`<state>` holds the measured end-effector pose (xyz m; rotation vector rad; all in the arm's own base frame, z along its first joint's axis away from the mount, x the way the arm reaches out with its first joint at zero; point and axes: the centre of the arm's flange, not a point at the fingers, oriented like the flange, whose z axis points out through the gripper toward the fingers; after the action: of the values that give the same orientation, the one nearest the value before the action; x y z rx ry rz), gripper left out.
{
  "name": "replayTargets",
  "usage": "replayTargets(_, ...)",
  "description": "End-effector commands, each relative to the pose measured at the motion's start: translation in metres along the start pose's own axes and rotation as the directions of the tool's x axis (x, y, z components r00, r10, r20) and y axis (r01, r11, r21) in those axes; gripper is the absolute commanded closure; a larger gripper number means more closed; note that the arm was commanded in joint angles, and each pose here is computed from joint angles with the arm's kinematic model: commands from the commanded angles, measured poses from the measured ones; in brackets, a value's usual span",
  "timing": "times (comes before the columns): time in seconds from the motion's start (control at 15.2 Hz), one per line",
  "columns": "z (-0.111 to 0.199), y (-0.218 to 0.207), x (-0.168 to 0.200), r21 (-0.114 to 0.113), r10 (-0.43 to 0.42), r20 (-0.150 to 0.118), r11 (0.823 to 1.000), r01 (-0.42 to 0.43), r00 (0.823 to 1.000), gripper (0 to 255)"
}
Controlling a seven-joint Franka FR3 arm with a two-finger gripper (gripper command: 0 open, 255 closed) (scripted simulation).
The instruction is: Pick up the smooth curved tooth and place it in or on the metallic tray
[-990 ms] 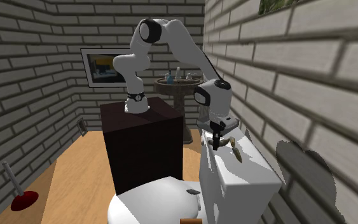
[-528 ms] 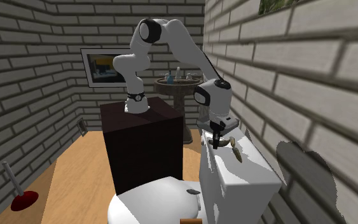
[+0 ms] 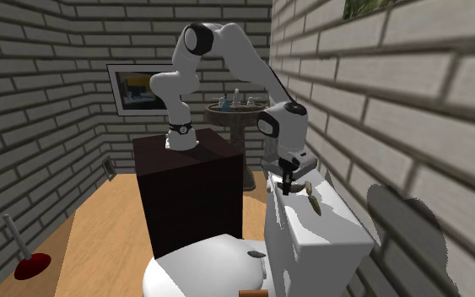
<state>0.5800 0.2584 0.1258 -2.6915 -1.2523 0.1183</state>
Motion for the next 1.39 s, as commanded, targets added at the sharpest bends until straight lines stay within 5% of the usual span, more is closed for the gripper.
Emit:
replayTargets(0.0,-0.009,-0.002,0.0,0.0,0.0,0.001,1.0,0.0,1.0,255)
replayTargets(1.32,-0.105,-0.034,0.0,0.0,0.0,0.0,1.0,0.0,1.0,255)
